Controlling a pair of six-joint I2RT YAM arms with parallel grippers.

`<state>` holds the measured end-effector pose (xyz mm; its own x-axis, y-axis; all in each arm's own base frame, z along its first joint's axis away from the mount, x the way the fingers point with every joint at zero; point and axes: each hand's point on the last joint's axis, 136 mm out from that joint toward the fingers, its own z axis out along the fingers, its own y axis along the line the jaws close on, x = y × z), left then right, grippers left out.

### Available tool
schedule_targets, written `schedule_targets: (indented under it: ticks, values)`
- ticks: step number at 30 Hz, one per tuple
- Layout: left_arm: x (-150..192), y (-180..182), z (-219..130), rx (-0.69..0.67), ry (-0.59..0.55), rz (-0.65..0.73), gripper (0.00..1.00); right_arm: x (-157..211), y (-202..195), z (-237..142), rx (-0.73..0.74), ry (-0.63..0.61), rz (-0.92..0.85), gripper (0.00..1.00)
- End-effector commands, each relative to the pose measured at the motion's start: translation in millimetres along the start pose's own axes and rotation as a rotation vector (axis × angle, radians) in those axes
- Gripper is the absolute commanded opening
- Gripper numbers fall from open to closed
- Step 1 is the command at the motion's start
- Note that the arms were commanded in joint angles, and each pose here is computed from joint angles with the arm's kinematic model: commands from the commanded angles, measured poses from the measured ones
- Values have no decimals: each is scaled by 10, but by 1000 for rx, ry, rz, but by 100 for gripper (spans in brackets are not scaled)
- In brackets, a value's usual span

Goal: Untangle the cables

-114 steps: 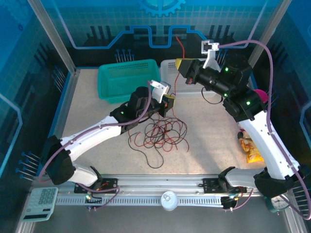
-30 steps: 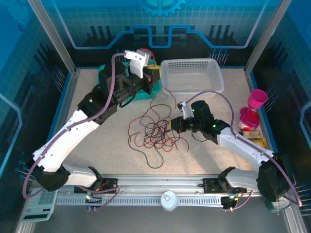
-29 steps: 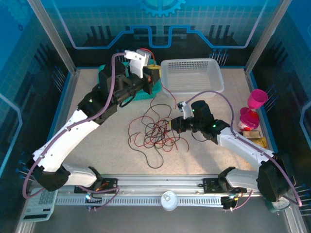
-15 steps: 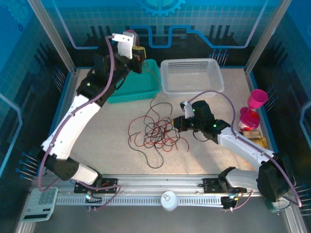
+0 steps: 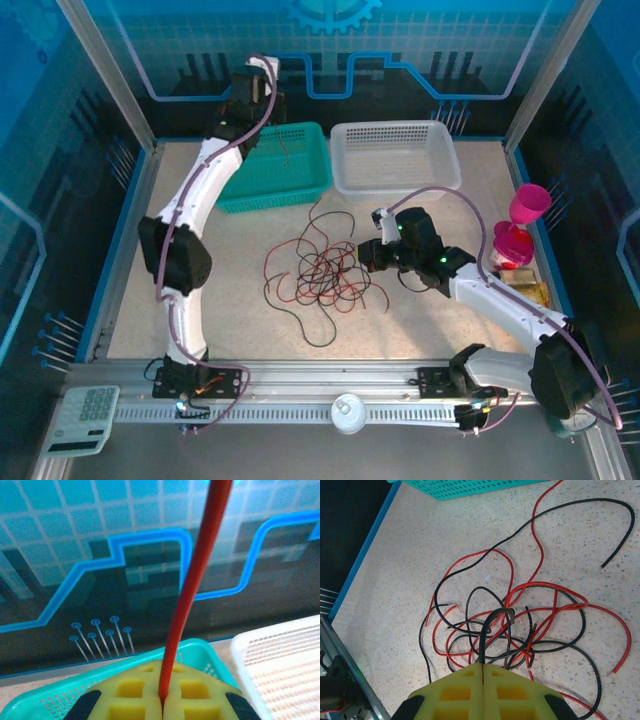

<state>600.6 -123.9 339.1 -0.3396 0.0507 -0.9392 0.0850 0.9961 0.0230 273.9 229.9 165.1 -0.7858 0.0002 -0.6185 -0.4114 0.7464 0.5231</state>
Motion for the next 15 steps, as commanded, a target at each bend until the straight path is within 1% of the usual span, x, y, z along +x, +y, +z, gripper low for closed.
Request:
schedule_targets:
  ticks: [1,4,9,10,12,15]
  values:
    - [125,177,156,-43,46,-10,0,-114,94,-82,-26,-30,2,0]
    - [450,133,379,-7,145,-37,0,-107,108,-77,-30,-28,3,0]
    - [962,-86,524,100,305,-82,0,-132,120,-91,-28,-34,0,0]
    - [1058,-124,534,116,341,-90,6,-147,129,-96,-30,-38,0,0]
    - [1233,-154,561,139,404,-122,21,-174,149,-102,-34,-42,-1,0]
    - [1385,-105,565,143,473,-183,48,-221,190,-120,-41,-52,-5,0]
